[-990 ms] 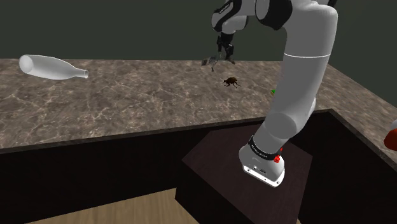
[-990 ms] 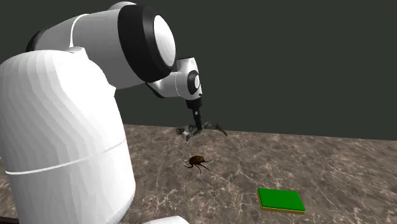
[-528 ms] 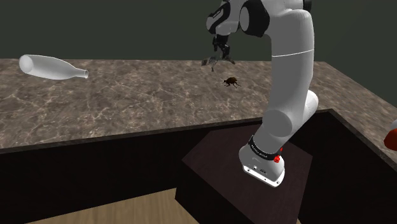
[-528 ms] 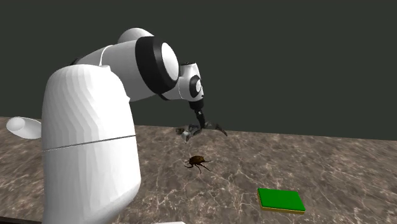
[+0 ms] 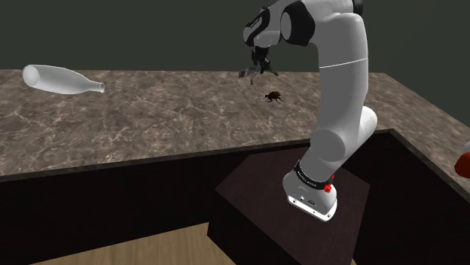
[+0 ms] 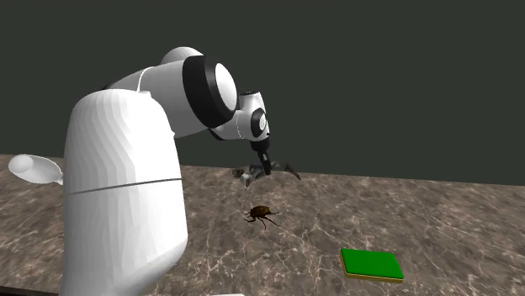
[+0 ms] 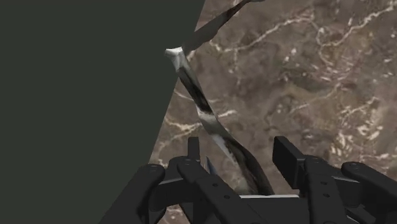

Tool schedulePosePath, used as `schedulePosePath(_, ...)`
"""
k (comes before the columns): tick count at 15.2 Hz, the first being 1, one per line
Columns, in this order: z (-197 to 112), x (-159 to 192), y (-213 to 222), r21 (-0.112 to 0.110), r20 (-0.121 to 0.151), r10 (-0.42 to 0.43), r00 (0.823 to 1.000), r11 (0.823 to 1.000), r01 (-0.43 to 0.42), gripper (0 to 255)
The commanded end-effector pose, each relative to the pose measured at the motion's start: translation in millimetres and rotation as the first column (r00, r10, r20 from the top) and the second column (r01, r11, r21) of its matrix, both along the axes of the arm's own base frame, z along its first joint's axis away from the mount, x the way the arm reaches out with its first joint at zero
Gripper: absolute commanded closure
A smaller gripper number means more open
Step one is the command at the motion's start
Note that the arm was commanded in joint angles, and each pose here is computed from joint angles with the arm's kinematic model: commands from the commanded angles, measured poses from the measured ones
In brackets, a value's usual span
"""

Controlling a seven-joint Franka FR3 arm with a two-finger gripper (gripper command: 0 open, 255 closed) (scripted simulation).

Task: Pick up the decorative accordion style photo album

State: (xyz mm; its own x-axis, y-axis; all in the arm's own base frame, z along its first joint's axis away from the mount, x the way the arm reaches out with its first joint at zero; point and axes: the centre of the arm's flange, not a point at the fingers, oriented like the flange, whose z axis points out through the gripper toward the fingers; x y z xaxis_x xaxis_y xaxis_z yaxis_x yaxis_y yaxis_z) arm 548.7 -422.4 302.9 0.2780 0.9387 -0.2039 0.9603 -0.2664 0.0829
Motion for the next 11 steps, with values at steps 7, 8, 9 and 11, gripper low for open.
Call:
schedulePosePath(7, 0, 0, 0, 0.0, 0.0, 0.0, 1.0, 1.0, 0.0, 255)
schedulePosePath(8, 0, 0, 0, 0.0, 0.0, 0.0, 1.0, 1.0, 0.0, 255)
schedulePosePath(9, 0, 0, 0, 0.0, 0.0, 0.0, 1.0, 1.0, 0.0, 255)
schedulePosePath(11, 10, 0, 0, 0.0, 0.0, 0.0, 1.0, 1.0, 0.0, 255)
